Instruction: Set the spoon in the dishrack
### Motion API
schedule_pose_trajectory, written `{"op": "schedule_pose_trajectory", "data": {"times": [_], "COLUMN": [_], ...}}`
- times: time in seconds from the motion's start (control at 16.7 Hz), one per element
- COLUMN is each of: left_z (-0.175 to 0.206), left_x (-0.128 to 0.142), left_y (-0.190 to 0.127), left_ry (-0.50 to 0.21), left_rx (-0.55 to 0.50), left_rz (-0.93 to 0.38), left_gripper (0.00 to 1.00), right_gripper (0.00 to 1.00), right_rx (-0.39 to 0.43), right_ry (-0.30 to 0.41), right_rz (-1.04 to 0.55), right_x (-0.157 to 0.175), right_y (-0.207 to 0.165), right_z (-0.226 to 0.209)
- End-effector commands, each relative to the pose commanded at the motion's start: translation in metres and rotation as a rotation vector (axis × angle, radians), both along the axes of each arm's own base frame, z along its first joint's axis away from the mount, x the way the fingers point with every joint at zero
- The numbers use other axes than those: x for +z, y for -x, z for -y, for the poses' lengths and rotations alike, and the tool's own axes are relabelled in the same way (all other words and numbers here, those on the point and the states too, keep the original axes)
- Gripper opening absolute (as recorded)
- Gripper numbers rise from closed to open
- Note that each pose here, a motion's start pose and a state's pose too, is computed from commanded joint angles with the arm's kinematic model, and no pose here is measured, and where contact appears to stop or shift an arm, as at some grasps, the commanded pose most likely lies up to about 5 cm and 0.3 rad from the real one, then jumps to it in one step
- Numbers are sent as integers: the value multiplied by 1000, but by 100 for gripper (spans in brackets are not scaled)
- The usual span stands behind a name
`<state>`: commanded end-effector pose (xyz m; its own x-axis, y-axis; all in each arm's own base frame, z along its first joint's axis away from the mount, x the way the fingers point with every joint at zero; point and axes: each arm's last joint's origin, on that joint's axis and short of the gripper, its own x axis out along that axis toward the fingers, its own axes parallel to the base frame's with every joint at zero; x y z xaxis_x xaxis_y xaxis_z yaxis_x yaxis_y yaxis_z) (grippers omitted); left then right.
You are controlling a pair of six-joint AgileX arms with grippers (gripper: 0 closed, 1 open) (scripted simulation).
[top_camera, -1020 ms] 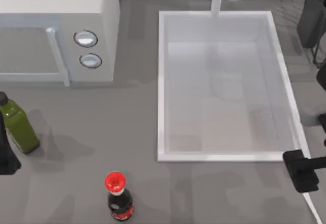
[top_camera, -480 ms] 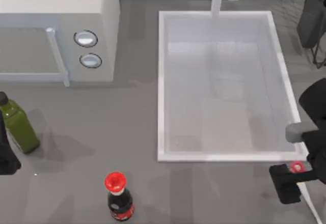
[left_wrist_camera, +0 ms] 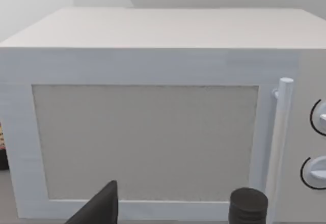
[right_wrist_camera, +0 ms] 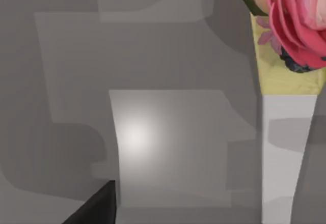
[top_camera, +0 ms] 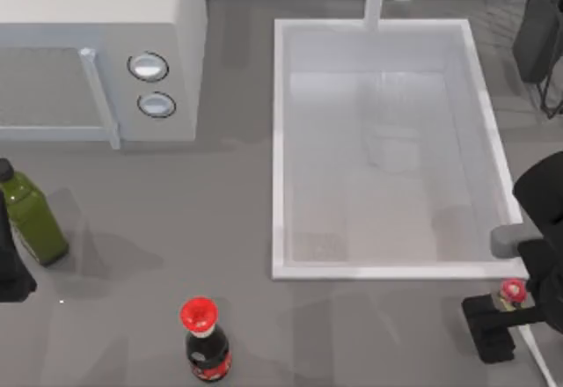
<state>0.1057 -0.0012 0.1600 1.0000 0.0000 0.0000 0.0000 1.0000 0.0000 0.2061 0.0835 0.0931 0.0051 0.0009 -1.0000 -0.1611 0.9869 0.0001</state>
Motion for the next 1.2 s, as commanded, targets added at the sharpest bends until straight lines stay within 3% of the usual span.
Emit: {"op": "schedule_pose_trajectory", "data": {"times": [0.06,0.84,1.2], "left_z": [0,0,0], "left_x": [0,0,0], "left_y": [0,0,0], "left_ry": [0,0,0], "left_rx": [0,0,0], "left_rz": [0,0,0], "left_gripper": [100,100,100], "right_gripper": [100,2,0], "right_rx": [0,0,0], "right_ry": [0,0,0], "right_rz": [0,0,0], "right_x": [0,0,0], "right_y": [0,0,0], "right_z": [0,0,0]}}
